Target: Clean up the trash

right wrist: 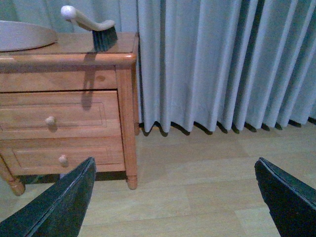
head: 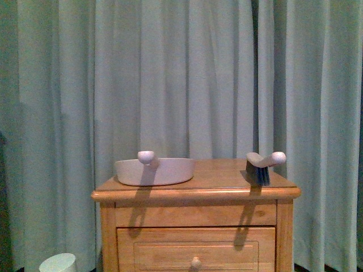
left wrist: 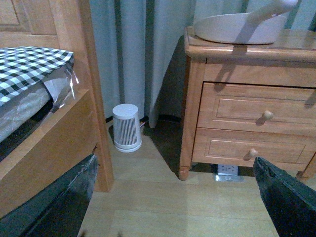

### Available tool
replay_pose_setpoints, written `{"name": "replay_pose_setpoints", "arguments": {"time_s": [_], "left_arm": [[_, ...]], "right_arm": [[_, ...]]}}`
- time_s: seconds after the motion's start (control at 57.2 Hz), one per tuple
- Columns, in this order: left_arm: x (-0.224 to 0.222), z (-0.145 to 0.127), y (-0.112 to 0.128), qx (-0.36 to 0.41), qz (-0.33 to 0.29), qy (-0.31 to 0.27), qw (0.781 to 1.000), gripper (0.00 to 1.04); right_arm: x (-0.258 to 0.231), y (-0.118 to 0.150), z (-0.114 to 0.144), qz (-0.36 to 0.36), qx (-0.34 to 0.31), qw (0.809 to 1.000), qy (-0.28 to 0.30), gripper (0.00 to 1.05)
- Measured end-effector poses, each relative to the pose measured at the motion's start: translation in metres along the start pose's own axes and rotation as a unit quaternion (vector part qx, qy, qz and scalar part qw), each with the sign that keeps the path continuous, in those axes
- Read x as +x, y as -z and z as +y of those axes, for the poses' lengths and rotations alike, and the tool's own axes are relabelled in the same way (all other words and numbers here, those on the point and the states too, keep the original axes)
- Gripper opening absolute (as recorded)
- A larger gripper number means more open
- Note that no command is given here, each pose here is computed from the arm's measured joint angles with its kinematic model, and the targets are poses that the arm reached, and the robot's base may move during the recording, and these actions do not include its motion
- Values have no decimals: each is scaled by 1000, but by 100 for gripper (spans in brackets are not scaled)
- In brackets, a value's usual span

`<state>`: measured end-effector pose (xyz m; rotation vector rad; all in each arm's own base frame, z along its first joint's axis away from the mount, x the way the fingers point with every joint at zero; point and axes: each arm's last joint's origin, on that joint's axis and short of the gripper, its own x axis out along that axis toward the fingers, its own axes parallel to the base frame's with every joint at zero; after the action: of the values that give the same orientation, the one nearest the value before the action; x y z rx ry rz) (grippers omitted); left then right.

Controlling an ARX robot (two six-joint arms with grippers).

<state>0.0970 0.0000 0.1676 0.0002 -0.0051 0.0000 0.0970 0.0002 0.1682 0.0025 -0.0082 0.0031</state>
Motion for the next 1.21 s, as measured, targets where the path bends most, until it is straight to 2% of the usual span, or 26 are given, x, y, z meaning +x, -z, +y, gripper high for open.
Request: {"name": "replay_pose_setpoints", "arguments": {"time_s": [1.205], "left_arm": [[0, 0, 0, 0, 0, 0, 1000, 97]], "right_arm": [[0, 0, 0, 0, 0, 1000, 0, 97]]}}
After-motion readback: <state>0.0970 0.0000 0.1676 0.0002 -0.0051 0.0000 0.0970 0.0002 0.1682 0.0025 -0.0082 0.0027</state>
